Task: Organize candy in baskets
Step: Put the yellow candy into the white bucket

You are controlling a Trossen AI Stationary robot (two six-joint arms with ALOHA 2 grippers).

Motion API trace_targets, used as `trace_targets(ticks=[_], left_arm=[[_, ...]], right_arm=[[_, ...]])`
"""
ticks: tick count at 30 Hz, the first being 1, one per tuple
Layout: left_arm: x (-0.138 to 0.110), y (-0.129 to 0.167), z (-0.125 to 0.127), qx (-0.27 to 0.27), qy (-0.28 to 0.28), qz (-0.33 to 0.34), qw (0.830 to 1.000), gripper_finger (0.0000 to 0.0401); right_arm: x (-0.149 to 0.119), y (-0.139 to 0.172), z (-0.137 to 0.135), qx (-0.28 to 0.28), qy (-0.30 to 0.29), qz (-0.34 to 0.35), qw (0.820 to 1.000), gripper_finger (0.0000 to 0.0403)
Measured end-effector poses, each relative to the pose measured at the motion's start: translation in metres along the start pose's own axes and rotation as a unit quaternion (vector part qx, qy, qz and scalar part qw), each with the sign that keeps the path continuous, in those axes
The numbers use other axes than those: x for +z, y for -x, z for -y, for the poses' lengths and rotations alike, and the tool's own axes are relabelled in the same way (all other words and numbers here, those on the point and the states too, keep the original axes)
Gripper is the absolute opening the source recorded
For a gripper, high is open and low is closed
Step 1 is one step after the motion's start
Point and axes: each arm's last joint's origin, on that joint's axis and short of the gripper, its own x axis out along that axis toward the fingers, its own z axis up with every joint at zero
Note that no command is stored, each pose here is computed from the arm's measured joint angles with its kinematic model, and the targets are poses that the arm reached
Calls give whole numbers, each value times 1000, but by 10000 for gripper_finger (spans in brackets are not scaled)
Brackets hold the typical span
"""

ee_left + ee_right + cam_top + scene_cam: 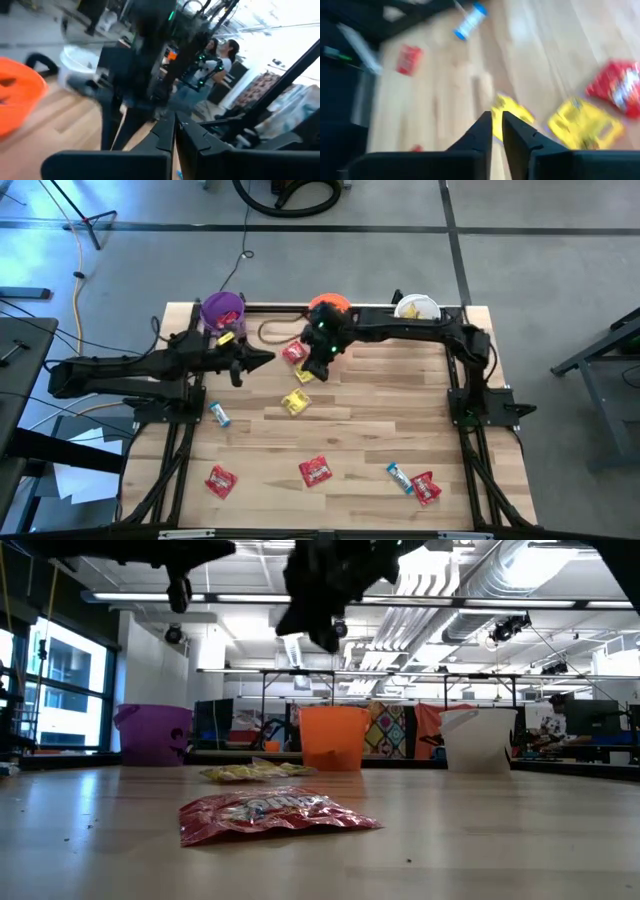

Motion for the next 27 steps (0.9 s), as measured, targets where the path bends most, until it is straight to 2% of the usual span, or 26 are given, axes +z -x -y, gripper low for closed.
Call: trace_targets(ticks=[2,7,10,13,17,22,27], left_arm=[[2,11,3,12,-17,8,1000,1],[3,35,4,37,-29,6,999,0],[1,45,4,45,-24,-3,999,0],[2,52,5,39,-22,-3,999,0],[2,58,5,35,-24,-6,999,0],[1,65,5,34,-26,-5,999,0],[2,70,6,32,-31,-1,999,0]], right_arm=[[-9,-14,3,-26,-12,-32,999,57],[-31,-62,14,-35,-71,-100,992,139],[-40,-89,24,-34,-107,-109,988,182],[-52,-111,43,-47,-162,-121,978,206],[-60,-129,57,-74,-187,-119,972,212],[-62,-138,51,-97,-173,-107,974,201],[-61,-144,43,-106,-167,-85,977,175]])
